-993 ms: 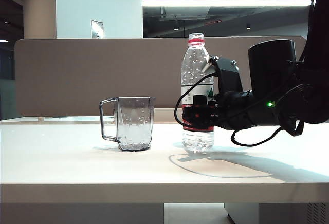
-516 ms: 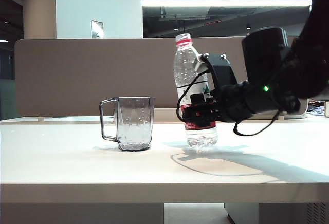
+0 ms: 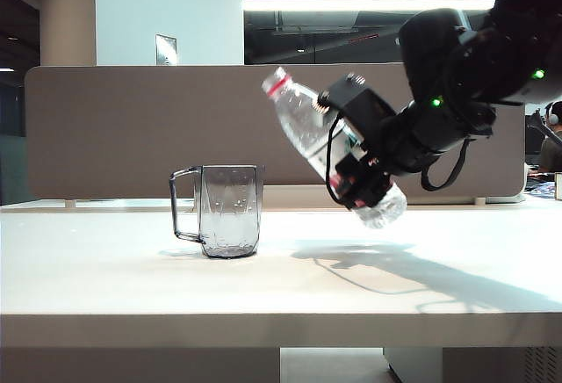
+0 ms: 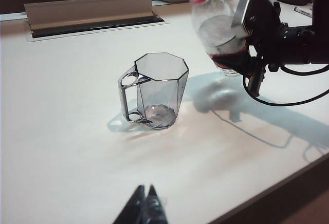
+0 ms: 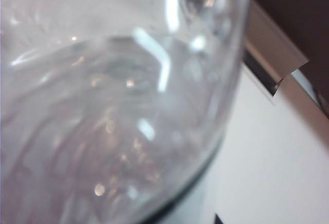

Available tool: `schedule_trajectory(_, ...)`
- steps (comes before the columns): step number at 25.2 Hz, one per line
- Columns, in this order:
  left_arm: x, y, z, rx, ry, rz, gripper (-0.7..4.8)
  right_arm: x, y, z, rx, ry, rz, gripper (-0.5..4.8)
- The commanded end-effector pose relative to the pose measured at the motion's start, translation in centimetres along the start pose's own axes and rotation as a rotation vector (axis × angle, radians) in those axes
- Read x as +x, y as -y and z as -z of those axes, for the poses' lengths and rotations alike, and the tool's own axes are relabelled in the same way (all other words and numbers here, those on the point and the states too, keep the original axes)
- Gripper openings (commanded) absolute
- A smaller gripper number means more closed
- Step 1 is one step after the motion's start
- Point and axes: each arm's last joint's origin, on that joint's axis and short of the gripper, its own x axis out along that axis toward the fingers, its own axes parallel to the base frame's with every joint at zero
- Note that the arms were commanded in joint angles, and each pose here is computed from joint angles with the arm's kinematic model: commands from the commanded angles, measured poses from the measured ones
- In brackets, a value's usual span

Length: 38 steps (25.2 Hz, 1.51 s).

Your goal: Pick up the mineral water bottle on the table and pour a little water into the mug.

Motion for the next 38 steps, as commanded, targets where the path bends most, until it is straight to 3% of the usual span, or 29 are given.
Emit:
schedule_trajectory(1, 0.0, 0.0, -0.2, 0.005, 0.011, 0.001, -0.05, 0.1, 0.7, -0.7, -0.145, -0.038, 0.051, 2.11)
schedule_trajectory(4, 0.0, 0.0, -0.2, 0.005, 0.011, 0.001, -0.05, 0.1, 0.9, -0.6, -0.339, -0.087, 0.093, 2.11)
schedule_trajectory(7, 0.0, 0.0, -0.2, 0.005, 0.011, 0.001, -0.05, 0.1, 1.0, -0.7, -0.433, -0.101, 0.104, 2.11)
schedule_trajectory(15, 0.0, 0.0, -0.2, 0.005, 0.011, 0.001, -0.05, 0.5, 2.3, -2.4, -0.471, -0.088, 0.161, 2.11)
schedule_trajectory(32, 0.0, 0.0, -0.2, 0.005, 0.011, 0.001, -0.05, 0.6, 3.0, -3.5, -0.791, -0.105, 0.207, 2.12)
schedule_trajectory(38, 0.0, 0.0, -0.2, 0.005, 0.011, 0.001, -0.05, 0.6, 3.6, -4.2, -0.795, -0.083, 0.269, 2.12)
